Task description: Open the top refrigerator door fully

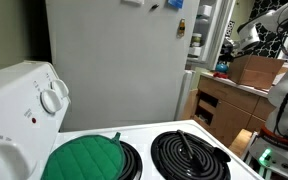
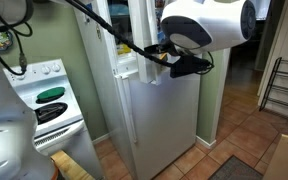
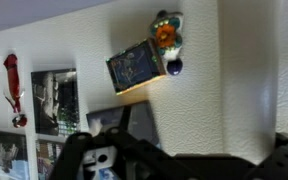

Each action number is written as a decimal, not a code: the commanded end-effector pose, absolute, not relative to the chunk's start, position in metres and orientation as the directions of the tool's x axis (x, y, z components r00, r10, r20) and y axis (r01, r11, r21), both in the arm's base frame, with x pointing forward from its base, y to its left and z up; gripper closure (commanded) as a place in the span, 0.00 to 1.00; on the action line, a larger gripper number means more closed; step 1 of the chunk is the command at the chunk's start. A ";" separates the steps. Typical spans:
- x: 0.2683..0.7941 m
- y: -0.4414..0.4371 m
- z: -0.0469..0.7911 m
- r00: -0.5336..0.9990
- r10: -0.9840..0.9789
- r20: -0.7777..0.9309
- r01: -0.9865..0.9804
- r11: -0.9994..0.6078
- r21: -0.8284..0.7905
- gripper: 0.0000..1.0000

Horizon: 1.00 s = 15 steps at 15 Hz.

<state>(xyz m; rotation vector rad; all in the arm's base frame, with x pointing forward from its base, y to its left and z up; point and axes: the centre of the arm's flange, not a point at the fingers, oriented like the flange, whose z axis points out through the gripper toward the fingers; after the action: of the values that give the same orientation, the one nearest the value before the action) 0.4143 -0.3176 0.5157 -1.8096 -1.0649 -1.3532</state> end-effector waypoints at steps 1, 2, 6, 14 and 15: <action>0.416 -0.355 0.511 0.092 0.245 0.965 0.858 -0.512 0.048 0.00; 0.415 -0.362 0.512 0.088 0.259 0.962 0.847 -0.527 0.065 0.00; 0.409 -0.388 0.511 0.101 0.306 0.947 0.802 -0.588 0.104 0.00; 0.386 -0.427 0.529 0.144 0.376 0.915 0.717 -0.677 0.166 0.00; 0.384 -0.431 0.531 0.136 0.378 0.916 0.721 -0.672 0.170 0.00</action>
<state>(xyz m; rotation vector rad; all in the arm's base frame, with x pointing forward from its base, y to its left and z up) 0.3869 -0.4189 0.5253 -2.1129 -1.0280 -1.5322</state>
